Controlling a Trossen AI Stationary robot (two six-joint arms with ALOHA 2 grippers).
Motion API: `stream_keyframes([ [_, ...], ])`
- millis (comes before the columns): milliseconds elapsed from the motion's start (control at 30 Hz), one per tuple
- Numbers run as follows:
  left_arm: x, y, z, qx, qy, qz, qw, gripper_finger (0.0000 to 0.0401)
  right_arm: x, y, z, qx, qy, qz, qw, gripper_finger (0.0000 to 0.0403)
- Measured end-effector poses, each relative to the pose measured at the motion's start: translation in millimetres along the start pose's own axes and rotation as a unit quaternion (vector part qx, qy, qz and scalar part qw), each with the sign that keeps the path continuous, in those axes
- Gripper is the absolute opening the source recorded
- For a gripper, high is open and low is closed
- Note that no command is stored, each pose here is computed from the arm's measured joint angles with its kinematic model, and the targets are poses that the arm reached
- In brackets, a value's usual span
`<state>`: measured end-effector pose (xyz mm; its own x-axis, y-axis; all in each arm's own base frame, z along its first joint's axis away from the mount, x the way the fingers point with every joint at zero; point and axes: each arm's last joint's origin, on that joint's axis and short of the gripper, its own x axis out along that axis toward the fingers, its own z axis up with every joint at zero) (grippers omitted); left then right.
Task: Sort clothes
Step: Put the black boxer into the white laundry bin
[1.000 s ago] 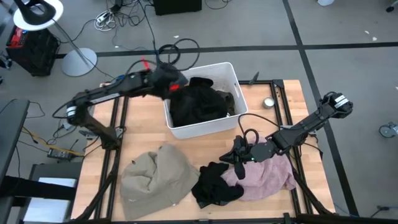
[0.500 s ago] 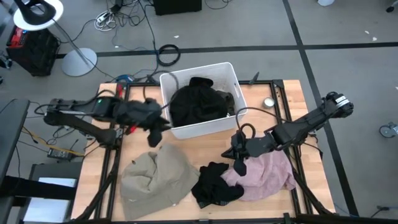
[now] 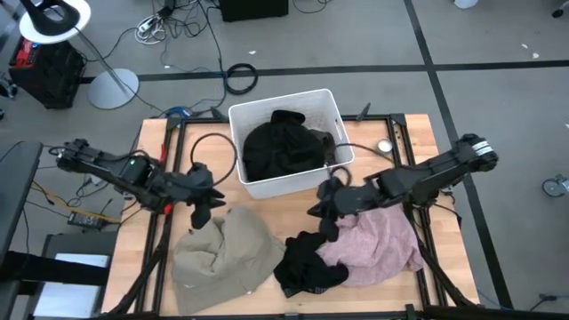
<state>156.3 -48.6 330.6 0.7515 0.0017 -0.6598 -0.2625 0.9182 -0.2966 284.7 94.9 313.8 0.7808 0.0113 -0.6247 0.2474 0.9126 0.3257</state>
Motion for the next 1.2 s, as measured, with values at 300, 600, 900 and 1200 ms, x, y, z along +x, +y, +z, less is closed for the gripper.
stream_keyframes([
  [300,-3.0,25.2,-40.1,0.018,0.013,-0.013,1.000,0.0113,28.7,27.6,15.6,-0.002,0.152,-0.062,0.986,0.0001],
  [600,-8.3,49.2,-70.4,0.018,0.006,-0.044,0.999,0.0113,67.5,40.7,-3.0,0.008,0.253,-0.053,0.966,0.0066],
  [900,-16.3,52.7,-71.2,0.001,-0.046,-0.083,0.996,0.0113,117.9,36.4,-34.5,-0.012,0.309,-0.105,0.945,0.0175],
  [1200,-14.7,51.4,-70.3,0.021,-0.047,-0.082,0.995,0.0113,168.2,29.0,-65.3,0.001,0.342,-0.126,0.931,0.0174],
])
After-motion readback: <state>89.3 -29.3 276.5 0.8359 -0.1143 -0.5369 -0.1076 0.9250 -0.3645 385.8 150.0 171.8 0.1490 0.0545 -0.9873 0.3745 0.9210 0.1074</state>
